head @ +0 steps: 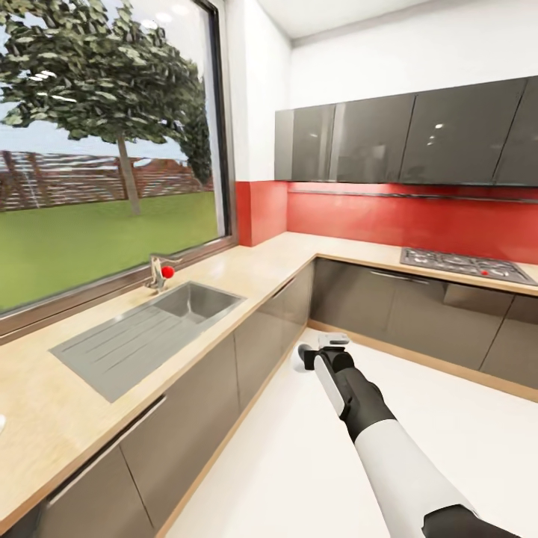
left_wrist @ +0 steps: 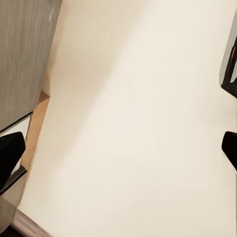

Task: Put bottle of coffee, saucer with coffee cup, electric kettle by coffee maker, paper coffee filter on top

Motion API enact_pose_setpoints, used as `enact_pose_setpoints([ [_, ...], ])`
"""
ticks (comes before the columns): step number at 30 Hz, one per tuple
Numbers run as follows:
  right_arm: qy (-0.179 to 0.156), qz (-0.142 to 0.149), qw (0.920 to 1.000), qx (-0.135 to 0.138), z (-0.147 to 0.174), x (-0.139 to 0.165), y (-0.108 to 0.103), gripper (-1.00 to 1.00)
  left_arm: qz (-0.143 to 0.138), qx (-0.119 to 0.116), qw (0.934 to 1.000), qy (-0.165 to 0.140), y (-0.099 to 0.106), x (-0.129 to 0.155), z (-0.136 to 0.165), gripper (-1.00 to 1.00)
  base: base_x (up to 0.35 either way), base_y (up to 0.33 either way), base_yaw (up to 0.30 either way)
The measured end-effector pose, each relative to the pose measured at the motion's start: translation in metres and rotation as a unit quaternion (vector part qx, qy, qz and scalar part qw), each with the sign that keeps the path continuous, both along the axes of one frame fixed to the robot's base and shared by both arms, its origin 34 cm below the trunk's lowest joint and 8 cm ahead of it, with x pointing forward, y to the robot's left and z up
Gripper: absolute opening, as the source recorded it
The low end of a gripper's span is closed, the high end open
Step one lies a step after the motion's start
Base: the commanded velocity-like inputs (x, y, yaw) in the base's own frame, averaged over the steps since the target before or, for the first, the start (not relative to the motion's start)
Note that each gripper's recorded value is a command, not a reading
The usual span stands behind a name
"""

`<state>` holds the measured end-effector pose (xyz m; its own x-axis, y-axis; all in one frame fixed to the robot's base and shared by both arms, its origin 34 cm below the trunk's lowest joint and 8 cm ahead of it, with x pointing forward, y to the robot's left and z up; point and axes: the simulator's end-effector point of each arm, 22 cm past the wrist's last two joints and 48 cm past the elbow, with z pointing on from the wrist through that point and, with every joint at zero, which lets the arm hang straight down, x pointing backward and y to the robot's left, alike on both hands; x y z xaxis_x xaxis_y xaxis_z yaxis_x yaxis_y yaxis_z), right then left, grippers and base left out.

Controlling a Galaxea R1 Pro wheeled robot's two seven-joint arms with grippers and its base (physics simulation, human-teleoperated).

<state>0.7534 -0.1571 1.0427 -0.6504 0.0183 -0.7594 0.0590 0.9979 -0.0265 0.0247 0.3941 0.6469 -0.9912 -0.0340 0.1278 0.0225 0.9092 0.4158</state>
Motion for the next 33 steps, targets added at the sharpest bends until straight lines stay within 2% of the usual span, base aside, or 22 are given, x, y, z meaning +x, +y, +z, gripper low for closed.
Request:
enact_pose_setpoints([
  [8, 0.0, 0.0, 1.0, 0.0, -0.0004, 0.0004, 0.0, -1.0, -0.001, -0.003, 1.0, 0.0, -0.0047, 0.0005, -0.001, 1.0, 0.062, -0.121, 0.09],
  [33, -0.001, 0.001, 1.0, 0.0, 0.0014, 0.0004, 0.0004, -1.0, -0.001, -0.003, 1.0, -0.002, -0.0046, 0.0016, -0.0012, 1.0, 0.001, -0.003, 0.266],
])
